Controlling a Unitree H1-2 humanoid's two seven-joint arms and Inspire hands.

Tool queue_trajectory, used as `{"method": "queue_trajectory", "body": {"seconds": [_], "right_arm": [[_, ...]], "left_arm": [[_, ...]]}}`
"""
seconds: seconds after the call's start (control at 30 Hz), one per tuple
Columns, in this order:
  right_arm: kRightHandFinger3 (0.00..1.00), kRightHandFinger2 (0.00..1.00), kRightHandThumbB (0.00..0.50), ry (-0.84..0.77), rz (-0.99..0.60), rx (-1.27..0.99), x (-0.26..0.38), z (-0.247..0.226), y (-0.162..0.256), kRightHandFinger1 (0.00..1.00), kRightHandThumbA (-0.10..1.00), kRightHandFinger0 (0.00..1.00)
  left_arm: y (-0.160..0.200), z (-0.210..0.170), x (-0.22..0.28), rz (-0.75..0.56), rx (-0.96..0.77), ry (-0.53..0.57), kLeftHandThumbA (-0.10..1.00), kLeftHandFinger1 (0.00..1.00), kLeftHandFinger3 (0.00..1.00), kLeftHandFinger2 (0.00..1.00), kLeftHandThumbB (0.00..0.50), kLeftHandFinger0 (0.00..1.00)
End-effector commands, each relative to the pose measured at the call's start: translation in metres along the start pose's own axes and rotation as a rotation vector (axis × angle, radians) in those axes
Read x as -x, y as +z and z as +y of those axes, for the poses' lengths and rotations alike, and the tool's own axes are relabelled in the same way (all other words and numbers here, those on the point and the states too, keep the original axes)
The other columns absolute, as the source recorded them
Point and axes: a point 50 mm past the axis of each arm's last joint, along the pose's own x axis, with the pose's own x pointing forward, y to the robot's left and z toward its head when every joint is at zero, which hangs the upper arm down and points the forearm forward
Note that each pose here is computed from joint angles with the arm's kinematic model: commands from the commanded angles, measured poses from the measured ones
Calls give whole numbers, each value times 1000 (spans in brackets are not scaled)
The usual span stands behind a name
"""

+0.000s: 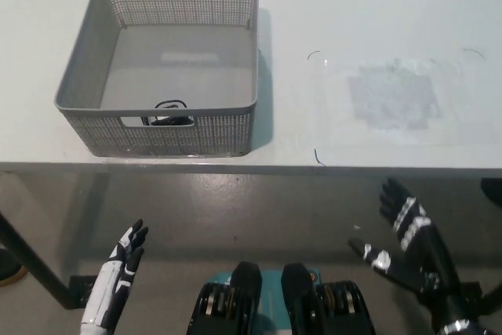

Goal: Use the right hand to pick up a webcam and put it into a container on the left side

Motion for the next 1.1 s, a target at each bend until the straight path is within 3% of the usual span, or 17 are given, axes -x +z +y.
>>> {"method": "queue_trajectory", "body": {"seconds": [0.0,0.1,0.3,0.4,0.9,1.07], "right_arm": [[1000,1000,152,8,-75,-37,7,2,-6,1000,1000,1000],[1000,1000,132,9,-33,-14,11,-2,-19,1000,1000,1000],[1000,1000,178,3,-37,-12,4,-4,-22,1000,1000,1000],[1000,1000,149,0,-26,-36,6,-2,-26,1000,1000,1000],[1000,1000,178,9,-20,-19,0,3,-28,1000,1000,1000],[1000,1000,153,16,-27,4,-14,0,-20,1000,1000,1000]], "left_arm": [[6,6,0,-56,15,36,1000,1000,1000,1000,24,1000],[6,5,2,-53,22,44,1000,1000,1000,1000,19,1000],[4,5,3,-48,28,51,1000,1000,1000,1000,0,1000],[4,4,5,-27,44,46,1000,1000,1000,1000,2,1000],[9,3,-8,-17,77,14,1000,1000,1000,1000,0,1000],[14,7,-22,-42,59,6,1000,1000,1000,1000,6,1000]]}}
